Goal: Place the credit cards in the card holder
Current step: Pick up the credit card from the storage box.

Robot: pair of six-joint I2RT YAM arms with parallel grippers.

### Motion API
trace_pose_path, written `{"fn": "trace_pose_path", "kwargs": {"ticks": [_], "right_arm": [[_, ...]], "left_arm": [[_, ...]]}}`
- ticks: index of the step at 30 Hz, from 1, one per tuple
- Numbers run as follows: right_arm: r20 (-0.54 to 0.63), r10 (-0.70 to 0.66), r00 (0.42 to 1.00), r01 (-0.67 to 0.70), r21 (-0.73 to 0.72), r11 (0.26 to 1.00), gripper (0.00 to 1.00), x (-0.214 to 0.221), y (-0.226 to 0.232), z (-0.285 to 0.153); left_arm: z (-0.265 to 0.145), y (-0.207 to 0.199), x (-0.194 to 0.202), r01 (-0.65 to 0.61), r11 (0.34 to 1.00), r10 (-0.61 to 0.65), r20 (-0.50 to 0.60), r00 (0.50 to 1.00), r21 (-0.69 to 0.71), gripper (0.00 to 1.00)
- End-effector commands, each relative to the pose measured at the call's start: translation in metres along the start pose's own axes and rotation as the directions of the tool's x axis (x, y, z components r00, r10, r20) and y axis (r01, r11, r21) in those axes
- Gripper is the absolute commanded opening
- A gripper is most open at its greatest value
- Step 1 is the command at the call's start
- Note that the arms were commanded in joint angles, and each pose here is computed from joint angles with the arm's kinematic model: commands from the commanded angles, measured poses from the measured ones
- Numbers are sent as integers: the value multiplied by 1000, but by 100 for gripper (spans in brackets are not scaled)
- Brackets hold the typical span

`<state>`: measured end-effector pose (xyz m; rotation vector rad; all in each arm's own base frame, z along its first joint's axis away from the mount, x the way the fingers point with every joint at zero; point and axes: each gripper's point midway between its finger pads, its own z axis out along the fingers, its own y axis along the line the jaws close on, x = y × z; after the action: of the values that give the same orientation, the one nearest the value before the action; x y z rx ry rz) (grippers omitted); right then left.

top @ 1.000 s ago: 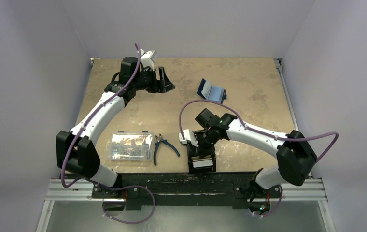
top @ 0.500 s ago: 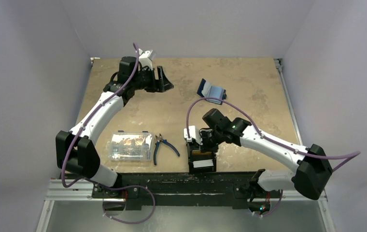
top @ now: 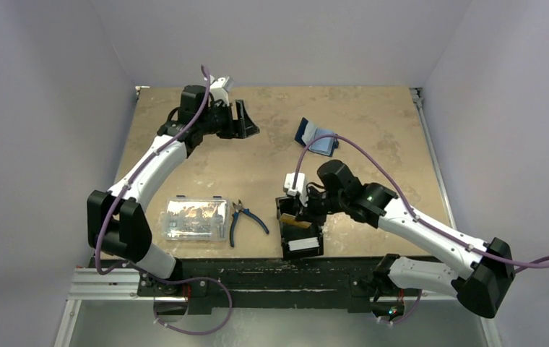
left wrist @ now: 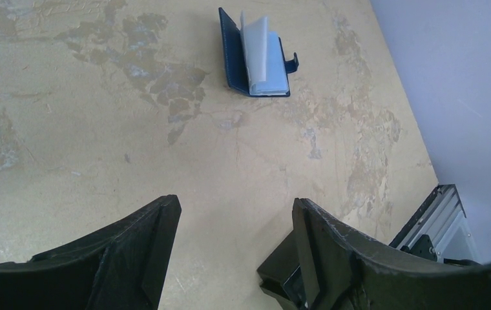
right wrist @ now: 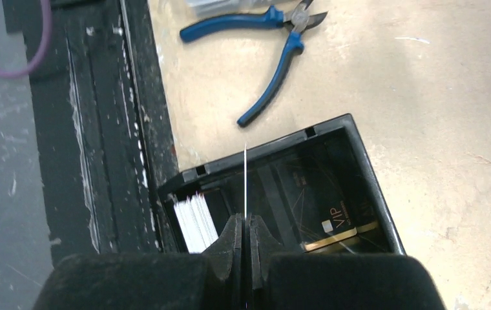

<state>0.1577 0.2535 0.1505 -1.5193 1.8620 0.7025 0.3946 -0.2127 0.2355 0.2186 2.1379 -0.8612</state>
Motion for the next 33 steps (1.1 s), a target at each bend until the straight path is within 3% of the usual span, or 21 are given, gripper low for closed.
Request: {"fn": "trace_pose_path", "kwargs": {"ticks": [1,4,9,14,16,18,22,25,28,33], "right_arm": [[94,174,980,-185,123,975,0,-24,-16,-10],[120,351,928,-371,258,892,0,-27,-35,-20],[133,531,837,-540,360,761,0,-26,-46,-32],[238,792,562,-818,299,491,0,-25,-33,-21],[301,856,419,-900,260,349,0,-23,-30,-20],[360,881,308,-949,174,261,0,-23,-25,-19],[453,877,162,-986,36,164,0,-30,-25,-29],[507,856,105,-993,4,119,0,-32,-30,-40],[531,847,10,-992,-100,75,0,-44,-41,-57],[446,886,-128,-928,-368,52,0,-74,-51,-73]], "left_arm": [[3,6,-4,-23,1000,23,22,999,-3,69],[6,14,0,-23,999,23,8,1000,-35,69],[10,16,5,-16,999,15,-8,1000,-31,69],[13,0,7,30,998,-29,-11,1000,62,69],[14,-1,14,64,995,-62,-29,998,73,69],[12,-2,28,124,989,-119,-57,991,81,68],[-9,-29,43,241,947,-241,-26,970,214,67],[-34,-48,47,269,924,-279,-4,960,271,67],[-51,-61,58,329,884,-343,-19,939,331,69],[-62,-99,82,431,778,-456,-62,888,458,70]]}}
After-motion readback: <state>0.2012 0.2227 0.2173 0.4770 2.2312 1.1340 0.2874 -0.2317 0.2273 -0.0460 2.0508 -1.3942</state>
